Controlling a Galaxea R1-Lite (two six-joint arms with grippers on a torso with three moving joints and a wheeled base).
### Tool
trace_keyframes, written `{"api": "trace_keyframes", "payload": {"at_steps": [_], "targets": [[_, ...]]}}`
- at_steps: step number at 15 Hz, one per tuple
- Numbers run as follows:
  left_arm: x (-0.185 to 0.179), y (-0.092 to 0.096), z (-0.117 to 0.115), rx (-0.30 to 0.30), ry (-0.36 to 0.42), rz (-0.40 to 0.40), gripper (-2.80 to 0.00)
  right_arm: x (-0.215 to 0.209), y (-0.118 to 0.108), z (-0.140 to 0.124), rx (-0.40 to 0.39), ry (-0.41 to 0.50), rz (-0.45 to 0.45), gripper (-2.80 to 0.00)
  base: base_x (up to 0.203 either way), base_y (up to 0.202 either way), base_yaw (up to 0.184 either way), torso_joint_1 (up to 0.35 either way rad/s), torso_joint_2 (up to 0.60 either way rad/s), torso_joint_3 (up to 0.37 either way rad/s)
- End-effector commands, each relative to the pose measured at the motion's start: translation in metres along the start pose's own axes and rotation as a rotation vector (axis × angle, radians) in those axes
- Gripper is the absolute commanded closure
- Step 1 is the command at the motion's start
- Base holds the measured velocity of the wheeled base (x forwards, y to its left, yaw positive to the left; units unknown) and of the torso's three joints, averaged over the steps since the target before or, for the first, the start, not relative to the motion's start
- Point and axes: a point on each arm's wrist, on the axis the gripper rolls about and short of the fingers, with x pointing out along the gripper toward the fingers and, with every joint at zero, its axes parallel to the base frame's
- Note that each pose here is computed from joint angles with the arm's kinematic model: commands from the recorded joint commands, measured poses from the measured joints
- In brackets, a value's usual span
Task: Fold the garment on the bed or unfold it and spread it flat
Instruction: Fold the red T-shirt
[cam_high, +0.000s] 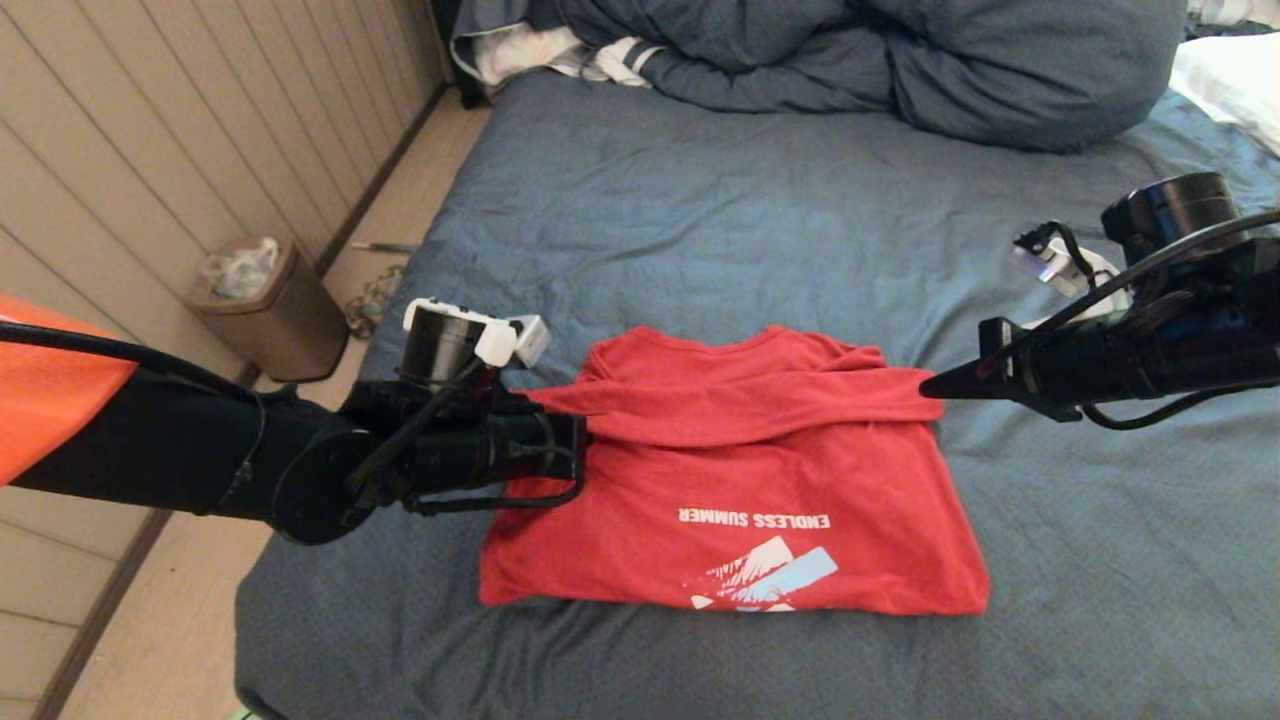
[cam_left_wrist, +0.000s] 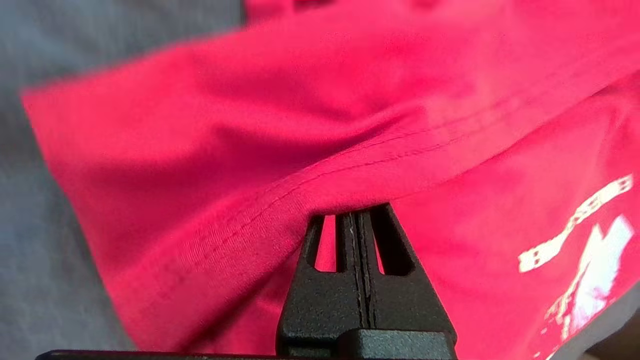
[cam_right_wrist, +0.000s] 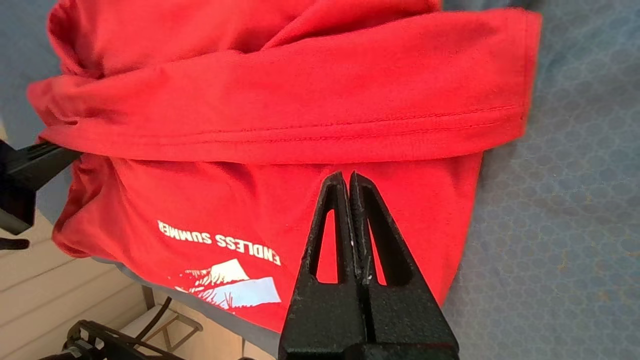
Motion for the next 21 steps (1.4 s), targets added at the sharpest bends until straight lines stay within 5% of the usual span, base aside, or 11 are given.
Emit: {"api": "trace_keyframes", "payload": {"at_steps": [1,6,12,16,21], "targets": [[0.000,0.001,0.010,-0.005,-0.034,-0.003,0.00,-0.004,0.002,-0.001,0.001,-0.003,0.003,0.00,0.000,0.000,0.000,0.000,0.00,0.000],[0.031,0.021,0.026,-0.032,-0.080,0.028,0.00,-0.009,0.004,-0.003,-0.005,-0.013,0.006,0.00,0.000,0.000,0.000,0.000,0.00,0.000],[0.046,0.045,0.071,-0.083,-0.259,0.111,0.00,-0.030,0.012,-0.013,-0.022,-0.042,0.016,0.00,0.000,0.000,0.000,0.000,0.00,0.000],[0.037,0.041,0.093,-0.107,-0.338,0.151,0.00,-0.027,0.010,-0.015,-0.016,-0.031,0.010,0.00,0.000,0.000,0.000,0.000,0.00,0.000],[0.030,0.037,0.098,-0.105,-0.317,0.154,0.00,-0.014,0.004,-0.014,0.000,-0.001,0.004,0.00,0.000,0.000,0.000,0.000,0.00,0.000]]}}
